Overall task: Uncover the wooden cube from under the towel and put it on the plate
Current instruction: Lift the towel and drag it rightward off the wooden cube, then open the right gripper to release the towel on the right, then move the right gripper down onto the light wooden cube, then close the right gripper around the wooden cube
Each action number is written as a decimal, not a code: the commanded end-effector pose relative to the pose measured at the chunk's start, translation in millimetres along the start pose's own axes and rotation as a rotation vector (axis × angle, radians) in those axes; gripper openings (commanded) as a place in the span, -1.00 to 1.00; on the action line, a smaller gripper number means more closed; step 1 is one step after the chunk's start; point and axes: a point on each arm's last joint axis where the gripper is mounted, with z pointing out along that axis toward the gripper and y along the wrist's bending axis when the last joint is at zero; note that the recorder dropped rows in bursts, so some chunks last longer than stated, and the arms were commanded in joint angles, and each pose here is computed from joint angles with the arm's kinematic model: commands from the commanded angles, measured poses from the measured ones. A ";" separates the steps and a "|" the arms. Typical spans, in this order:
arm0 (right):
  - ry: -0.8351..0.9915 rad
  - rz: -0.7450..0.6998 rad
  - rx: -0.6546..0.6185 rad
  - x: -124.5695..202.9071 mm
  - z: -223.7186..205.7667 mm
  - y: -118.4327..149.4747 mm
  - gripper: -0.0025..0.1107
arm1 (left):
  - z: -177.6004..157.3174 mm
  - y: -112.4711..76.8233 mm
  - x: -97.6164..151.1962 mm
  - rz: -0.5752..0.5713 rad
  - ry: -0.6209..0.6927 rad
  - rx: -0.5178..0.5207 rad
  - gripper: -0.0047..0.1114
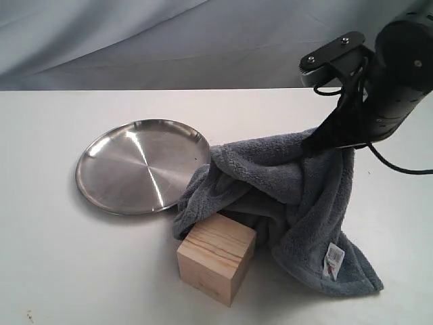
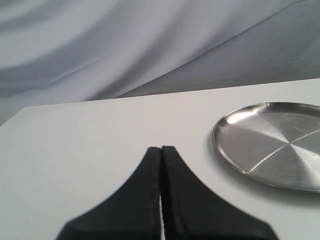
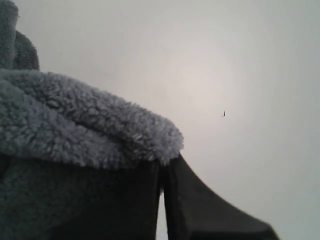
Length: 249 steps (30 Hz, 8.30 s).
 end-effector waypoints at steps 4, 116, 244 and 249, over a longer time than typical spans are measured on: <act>0.021 0.131 0.019 4.6 6.6 -27.5 -0.96 | 0.0 0.2 0.1 -0.003 -0.013 -0.004 -0.92; -0.177 -0.401 -0.639 0.6 -40.1 65.4 -0.60 | 0.0 0.7 0.1 0.021 -0.012 -0.010 -0.92; 0.259 -0.436 -0.478 32.1 32.1 171.2 -0.55 | 0.0 0.7 0.1 0.021 -0.012 -0.010 -0.92; 0.188 -0.423 -0.487 26.6 9.7 162.6 -0.56 | 0.0 0.7 0.1 0.021 -0.012 -0.010 -0.92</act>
